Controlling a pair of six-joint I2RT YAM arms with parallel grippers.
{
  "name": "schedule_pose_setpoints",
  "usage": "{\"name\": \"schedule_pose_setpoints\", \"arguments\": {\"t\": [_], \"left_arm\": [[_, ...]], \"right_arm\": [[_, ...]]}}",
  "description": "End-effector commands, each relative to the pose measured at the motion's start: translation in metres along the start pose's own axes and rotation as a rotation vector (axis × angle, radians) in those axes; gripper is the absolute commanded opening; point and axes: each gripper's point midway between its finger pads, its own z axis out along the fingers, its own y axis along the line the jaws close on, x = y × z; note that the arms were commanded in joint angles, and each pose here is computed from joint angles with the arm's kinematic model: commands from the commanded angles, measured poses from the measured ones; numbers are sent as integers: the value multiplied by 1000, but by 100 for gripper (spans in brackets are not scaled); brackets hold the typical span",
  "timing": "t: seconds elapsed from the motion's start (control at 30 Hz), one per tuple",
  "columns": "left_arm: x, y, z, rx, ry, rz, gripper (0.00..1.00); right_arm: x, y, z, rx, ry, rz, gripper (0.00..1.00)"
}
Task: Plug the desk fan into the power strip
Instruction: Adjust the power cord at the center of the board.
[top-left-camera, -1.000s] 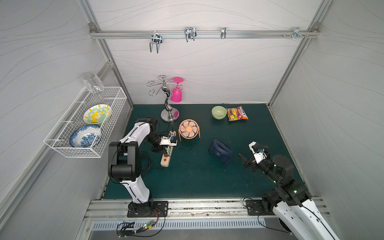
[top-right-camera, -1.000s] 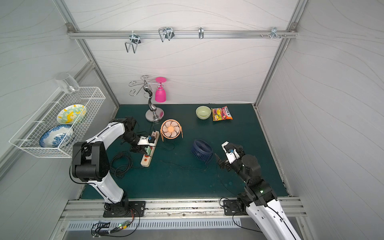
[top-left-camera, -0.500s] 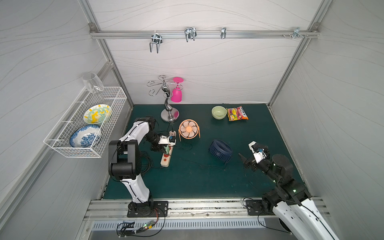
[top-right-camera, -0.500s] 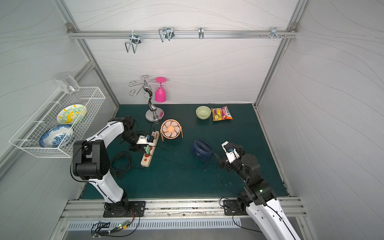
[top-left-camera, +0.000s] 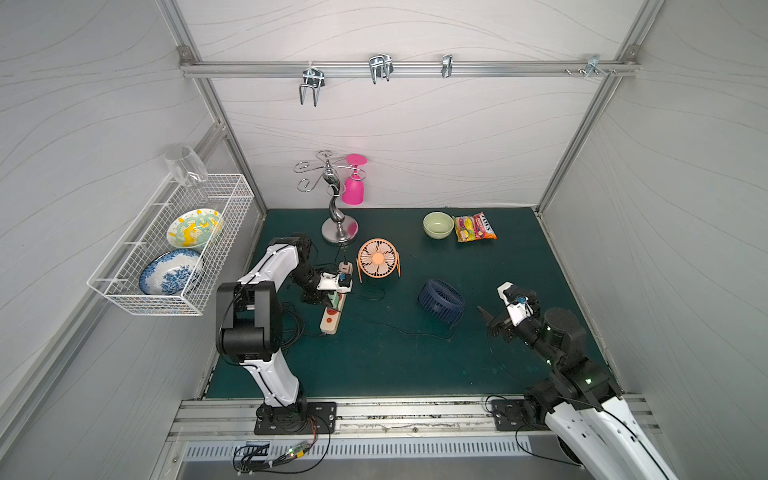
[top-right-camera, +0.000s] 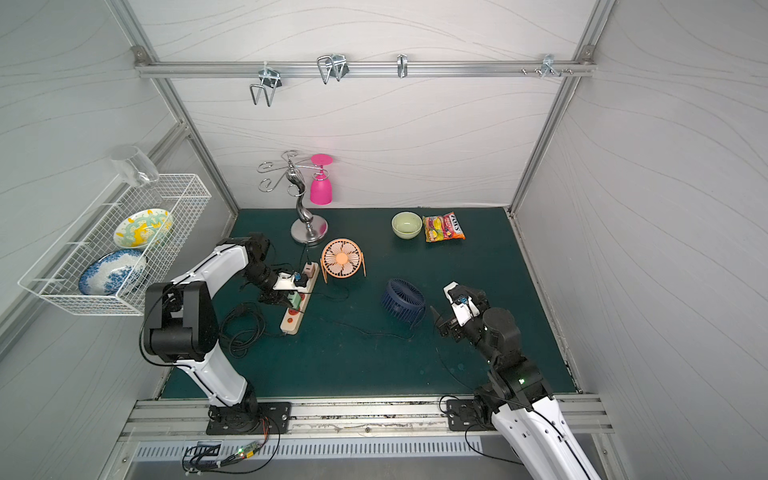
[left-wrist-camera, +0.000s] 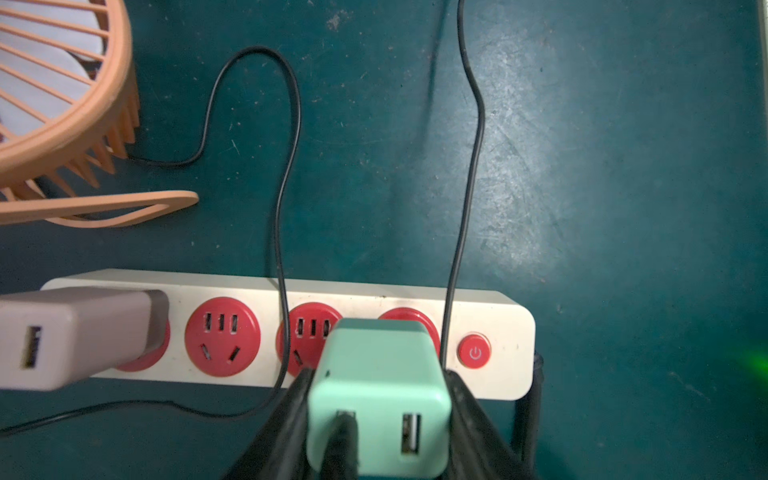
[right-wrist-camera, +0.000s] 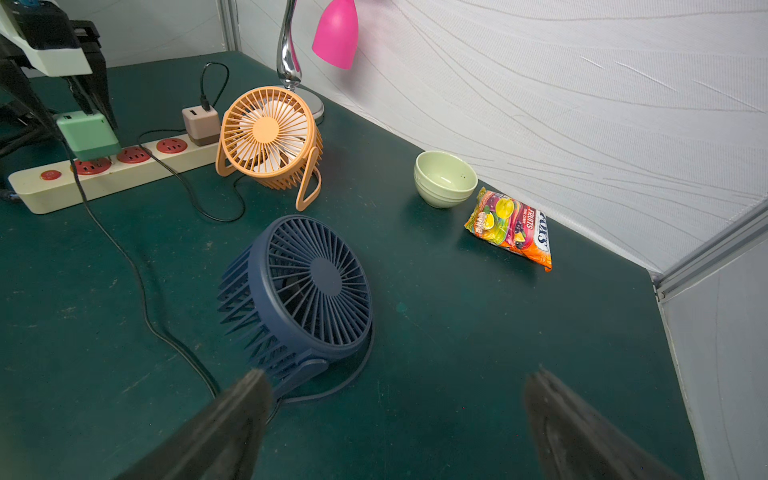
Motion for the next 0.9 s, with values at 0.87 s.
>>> {"name": "schedule_pose_setpoints", "arguments": {"t": [0.87], "left_arm": [[8, -8, 1, 51, 34, 20, 0]], "right_arm": [[-1, -1, 2, 2, -17, 20, 99]]}}
